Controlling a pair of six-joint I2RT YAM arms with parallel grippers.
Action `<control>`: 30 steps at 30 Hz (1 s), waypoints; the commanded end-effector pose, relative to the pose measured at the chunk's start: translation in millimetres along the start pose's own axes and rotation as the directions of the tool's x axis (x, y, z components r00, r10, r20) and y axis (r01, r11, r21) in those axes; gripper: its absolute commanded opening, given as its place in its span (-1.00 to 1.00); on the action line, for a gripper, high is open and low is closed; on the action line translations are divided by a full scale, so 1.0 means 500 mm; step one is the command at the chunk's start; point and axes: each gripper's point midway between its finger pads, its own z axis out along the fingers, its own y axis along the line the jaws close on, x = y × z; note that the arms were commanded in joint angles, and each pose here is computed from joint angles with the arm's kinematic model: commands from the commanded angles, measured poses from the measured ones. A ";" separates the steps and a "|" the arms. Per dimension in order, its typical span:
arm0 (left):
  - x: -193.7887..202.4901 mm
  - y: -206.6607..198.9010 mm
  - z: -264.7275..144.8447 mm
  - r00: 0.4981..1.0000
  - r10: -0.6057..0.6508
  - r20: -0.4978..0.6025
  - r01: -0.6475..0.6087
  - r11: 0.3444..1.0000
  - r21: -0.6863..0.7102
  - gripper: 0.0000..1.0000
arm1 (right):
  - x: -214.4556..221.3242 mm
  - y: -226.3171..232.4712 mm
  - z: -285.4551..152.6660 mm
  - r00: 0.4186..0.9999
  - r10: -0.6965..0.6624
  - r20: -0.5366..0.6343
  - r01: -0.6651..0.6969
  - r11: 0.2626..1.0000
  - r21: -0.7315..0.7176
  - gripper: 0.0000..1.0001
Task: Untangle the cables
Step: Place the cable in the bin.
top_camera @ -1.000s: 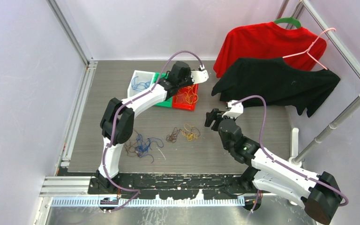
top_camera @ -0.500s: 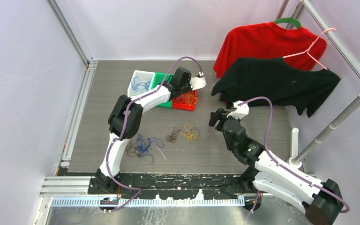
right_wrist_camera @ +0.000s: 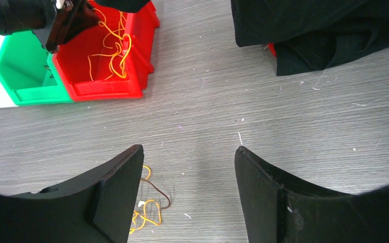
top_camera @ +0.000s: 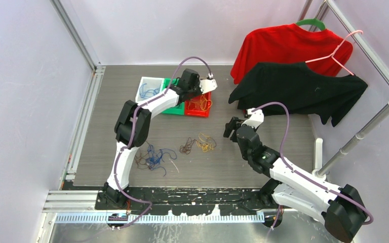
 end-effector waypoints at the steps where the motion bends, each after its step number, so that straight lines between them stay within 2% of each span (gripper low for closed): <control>1: -0.107 0.003 -0.067 0.987 -0.082 0.135 0.065 0.990 0.124 -0.49 | -0.050 0.025 -0.001 0.994 0.085 0.062 -0.082 0.996 -0.039 0.42; 4: -0.127 -0.009 -0.089 0.981 -0.136 0.140 0.103 0.969 0.224 -0.34 | -0.051 0.023 -0.001 0.995 0.085 0.056 -0.083 0.996 -0.038 0.42; 8: -0.124 -0.022 -0.123 0.975 -0.208 0.081 0.166 0.918 0.360 -0.20 | -0.054 0.024 -0.001 0.995 0.082 0.051 -0.080 0.996 -0.049 0.42; 10: -0.117 -0.012 -0.139 0.972 -0.231 0.052 0.193 0.900 0.391 -0.03 | -0.058 0.026 -0.001 0.995 0.084 0.050 -0.081 0.995 -0.058 0.41; 11: -0.117 -0.001 -0.145 0.967 -0.248 0.048 0.210 0.894 0.396 0.16 | -0.061 0.027 0.000 0.995 0.083 0.049 -0.080 0.995 -0.060 0.41; 13: -0.108 0.016 -0.160 0.958 -0.285 0.031 0.248 0.878 0.409 0.36 | -0.063 0.031 0.000 0.996 0.077 0.041 -0.074 0.995 -0.068 0.41; 16: -0.115 0.059 -0.186 0.941 -0.336 0.048 0.293 0.875 0.387 0.49 | -0.064 0.044 0.001 0.998 0.056 0.025 -0.054 0.994 -0.092 0.40; 20: -0.130 0.090 -0.256 0.928 -0.369 0.060 0.321 0.868 0.378 0.63 | -0.021 0.085 0.017 0.997 0.018 -0.071 -0.029 0.985 -0.169 0.38; 23: -0.116 0.065 -0.333 0.929 -0.369 -0.001 0.337 0.847 0.411 0.73 | 0.023 0.123 0.037 0.988 0.012 -0.154 -0.048 0.972 -0.230 0.38; 26: -0.074 0.012 -0.413 0.921 -0.378 -0.094 0.375 0.795 0.476 0.85 | 0.053 0.161 0.053 0.979 -0.024 -0.200 -0.039 0.952 -0.304 0.36; 30: -0.012 -0.057 -0.492 0.914 -0.374 -0.156 0.399 0.763 0.509 0.86 | 0.086 0.215 0.066 0.964 -0.115 -0.241 -0.001 0.902 -0.433 0.35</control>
